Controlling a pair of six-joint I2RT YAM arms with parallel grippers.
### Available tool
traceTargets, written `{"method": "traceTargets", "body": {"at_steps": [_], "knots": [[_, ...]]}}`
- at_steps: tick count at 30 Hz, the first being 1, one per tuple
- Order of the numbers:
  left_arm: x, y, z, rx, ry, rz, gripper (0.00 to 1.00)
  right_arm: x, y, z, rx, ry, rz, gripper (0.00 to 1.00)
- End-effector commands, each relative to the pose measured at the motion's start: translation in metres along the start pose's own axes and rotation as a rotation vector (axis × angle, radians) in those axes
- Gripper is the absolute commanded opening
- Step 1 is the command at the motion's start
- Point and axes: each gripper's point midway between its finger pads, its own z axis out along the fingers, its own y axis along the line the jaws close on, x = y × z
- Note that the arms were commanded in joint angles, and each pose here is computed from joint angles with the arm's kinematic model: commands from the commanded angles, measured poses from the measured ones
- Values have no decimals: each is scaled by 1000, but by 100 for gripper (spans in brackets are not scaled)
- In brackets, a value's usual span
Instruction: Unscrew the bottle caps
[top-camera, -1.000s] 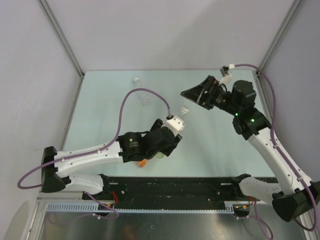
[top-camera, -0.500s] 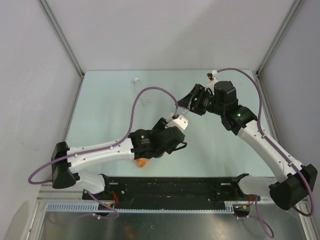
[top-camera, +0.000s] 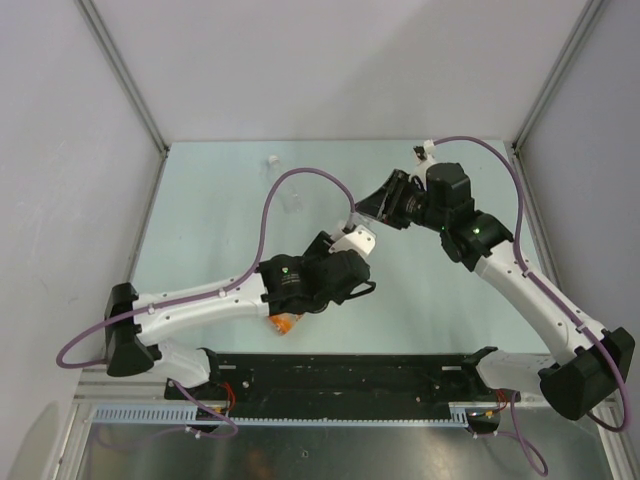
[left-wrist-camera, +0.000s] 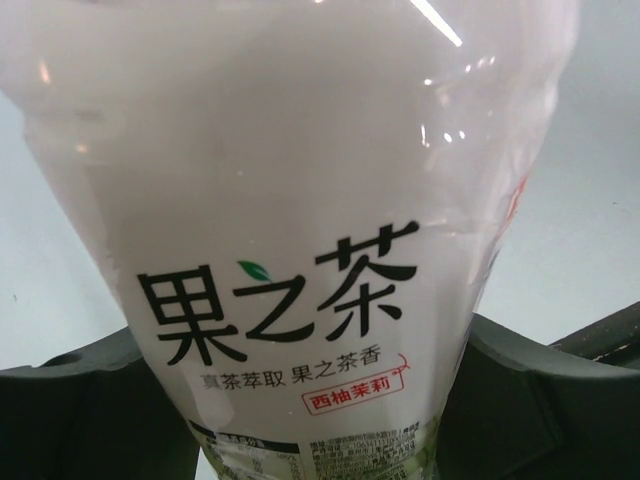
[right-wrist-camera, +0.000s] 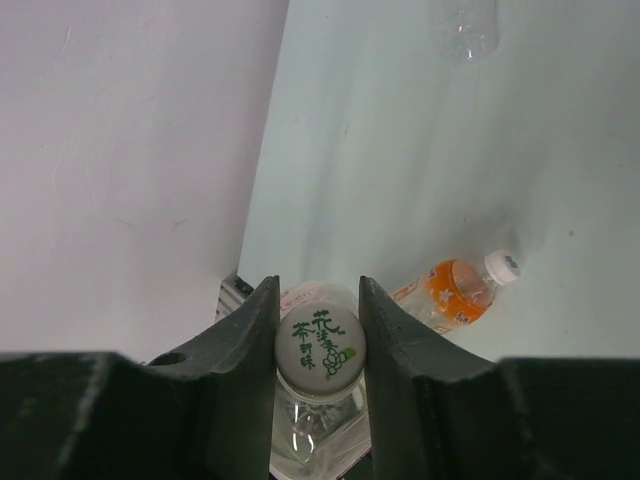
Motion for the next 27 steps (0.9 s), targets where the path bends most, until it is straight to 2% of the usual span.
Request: {"method": "traceTargets", "body": {"at_steps": [1,3,6,13,18,23,27], "knots": [[-19,2,-7,-8,-44,-53,0,-10,29,-11,-81,-40,-30,21],[-18,2,-8,-6,-41,-56,0,-11,30,-12,-84,-45,-36,7],[-17,1,-9,8,-38,-63,0,-14,33,-17,-93,-61,-56,1],[-7,-20,-8,117,14,-77,0,-25,53,-38,-203,-150,-187,0],[-3,-32,-9,191,44,-82,0,-29,64,-52,-322,-154,-249,0],[-6,-37,-18,256,26,-84,0,-33,72,-69,-448,-149,-314,0],[-15,-42,-33,354,-35,-82,0,-30,84,-87,-572,-137,-386,0]]}}
